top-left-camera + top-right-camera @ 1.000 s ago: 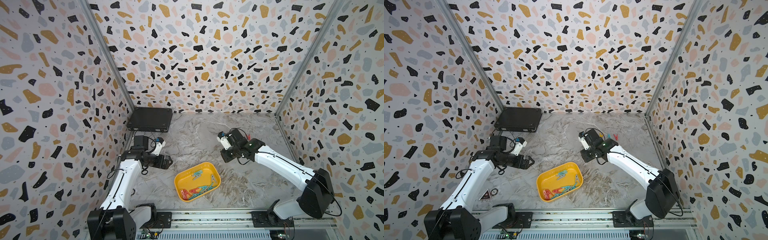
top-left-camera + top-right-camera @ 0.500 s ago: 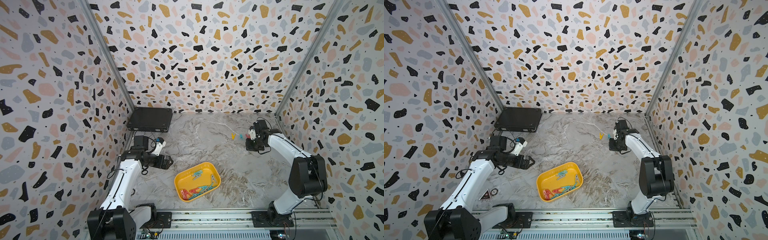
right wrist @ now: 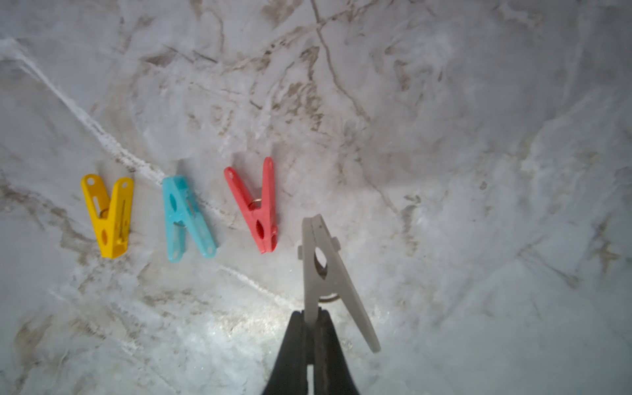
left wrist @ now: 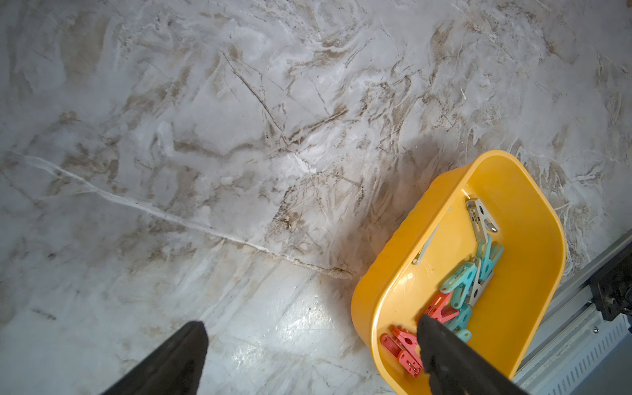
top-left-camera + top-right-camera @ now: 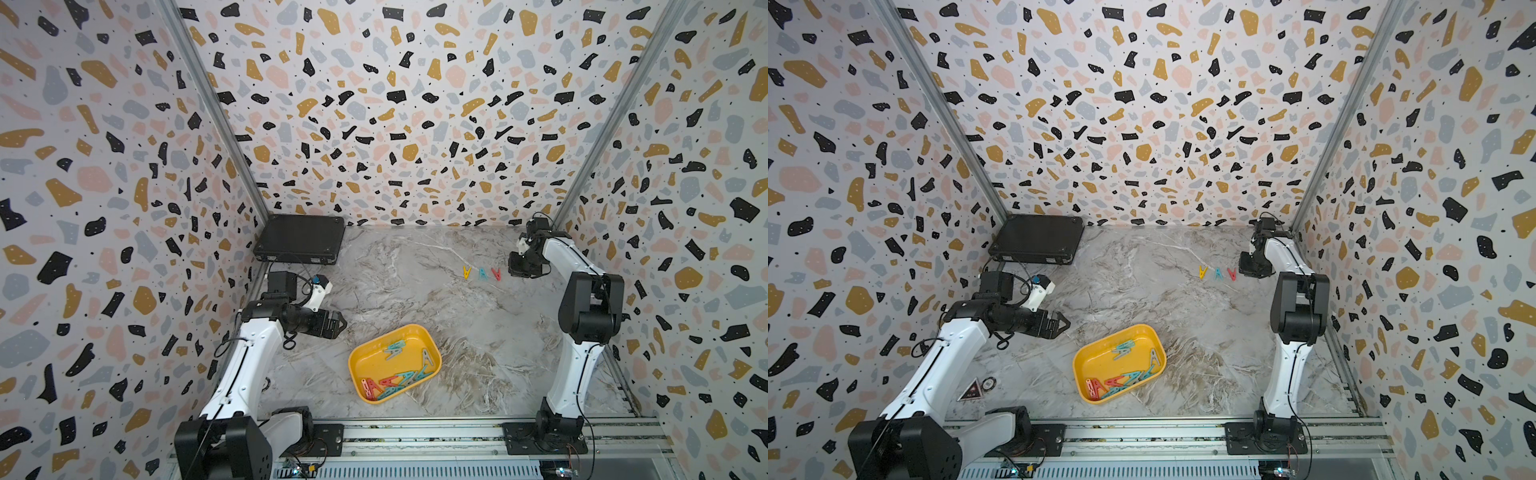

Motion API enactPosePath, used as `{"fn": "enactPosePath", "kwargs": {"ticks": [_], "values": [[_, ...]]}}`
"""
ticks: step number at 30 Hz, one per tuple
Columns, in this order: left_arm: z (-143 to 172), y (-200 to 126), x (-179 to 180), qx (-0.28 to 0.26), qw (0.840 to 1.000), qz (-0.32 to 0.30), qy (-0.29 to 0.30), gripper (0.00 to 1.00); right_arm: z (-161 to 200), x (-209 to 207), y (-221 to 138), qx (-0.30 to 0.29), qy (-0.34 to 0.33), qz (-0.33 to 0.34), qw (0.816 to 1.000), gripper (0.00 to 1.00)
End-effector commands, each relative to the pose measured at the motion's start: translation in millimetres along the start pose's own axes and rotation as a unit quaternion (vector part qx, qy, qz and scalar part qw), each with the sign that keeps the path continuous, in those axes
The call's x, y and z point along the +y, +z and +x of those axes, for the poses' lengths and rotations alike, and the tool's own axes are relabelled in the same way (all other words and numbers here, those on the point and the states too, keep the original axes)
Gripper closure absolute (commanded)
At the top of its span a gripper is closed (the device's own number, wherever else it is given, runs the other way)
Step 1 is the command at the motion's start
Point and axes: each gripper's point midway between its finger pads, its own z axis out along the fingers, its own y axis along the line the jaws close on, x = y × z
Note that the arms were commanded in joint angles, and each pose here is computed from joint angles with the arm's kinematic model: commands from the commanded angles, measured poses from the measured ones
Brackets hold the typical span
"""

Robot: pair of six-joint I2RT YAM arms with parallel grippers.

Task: Take the clothespins out of the storage box
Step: Place the clothespin at the center of the board.

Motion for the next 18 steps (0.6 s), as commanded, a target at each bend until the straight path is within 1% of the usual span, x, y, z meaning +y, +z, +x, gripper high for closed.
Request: {"fn": "enactPosePath", "kwargs": {"ticks": [1,10,15,18], "values": [[-5,-3,-2,-0.010,1.000,0.006,0.010,0.00,-2,-7,-1,0.022,-0.013,0.014,1.000,1.00],[-5,-4,-2,-0.010,1.000,0.006,0.010,0.00,-7,-18,33,0.053,-0.025,0.034,0.998,1.00],[-5,-4,-2,-0.010,1.000,0.006,0.010,0.00,-8,-15,41,0.060,-0.020,0.023,0.998,1.00],[-5,-4,-2,-0.011,1.000,0.005,0.011,0.00,-8,-13,44,0.061,-0.018,0.019,0.998,0.98]]}}
